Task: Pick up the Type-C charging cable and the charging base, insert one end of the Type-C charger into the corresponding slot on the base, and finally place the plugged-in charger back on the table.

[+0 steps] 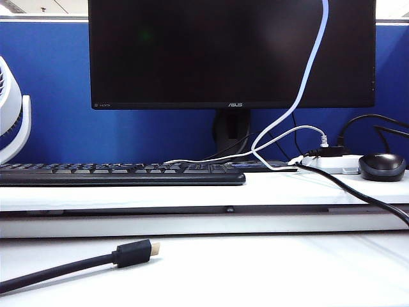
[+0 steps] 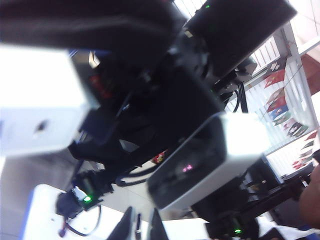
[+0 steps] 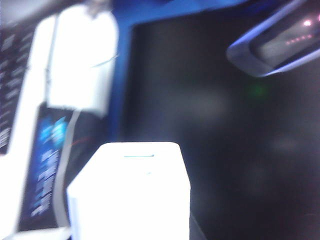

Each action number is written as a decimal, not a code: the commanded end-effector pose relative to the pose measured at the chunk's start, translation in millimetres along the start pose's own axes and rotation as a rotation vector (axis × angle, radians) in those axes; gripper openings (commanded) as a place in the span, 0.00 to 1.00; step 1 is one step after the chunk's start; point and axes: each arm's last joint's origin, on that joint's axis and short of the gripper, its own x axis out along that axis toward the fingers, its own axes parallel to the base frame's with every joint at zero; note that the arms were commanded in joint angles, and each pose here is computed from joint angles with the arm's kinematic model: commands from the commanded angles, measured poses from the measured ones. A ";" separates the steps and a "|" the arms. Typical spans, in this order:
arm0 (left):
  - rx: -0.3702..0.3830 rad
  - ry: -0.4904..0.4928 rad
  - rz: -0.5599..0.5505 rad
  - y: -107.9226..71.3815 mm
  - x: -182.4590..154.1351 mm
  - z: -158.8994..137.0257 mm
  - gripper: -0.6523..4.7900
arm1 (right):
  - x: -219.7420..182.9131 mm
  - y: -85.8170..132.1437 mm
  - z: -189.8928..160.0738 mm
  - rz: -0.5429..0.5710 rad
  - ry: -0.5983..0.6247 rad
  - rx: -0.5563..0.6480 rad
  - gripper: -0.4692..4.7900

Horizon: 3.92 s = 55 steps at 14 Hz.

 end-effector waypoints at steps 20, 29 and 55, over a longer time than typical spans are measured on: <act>0.573 0.012 1.021 -53.9 28.5 -14.5 0.11 | -11.8 -9.0 11.1 -0.119 0.121 -0.019 0.09; 0.471 -0.015 0.629 -79.0 28.8 -13.0 0.11 | -28.8 -34.4 26.1 -0.383 0.264 -0.432 0.09; 0.147 -0.300 -0.083 -149.9 2.4 39.4 0.11 | -61.7 -72.0 49.4 -0.968 -0.082 -0.398 0.09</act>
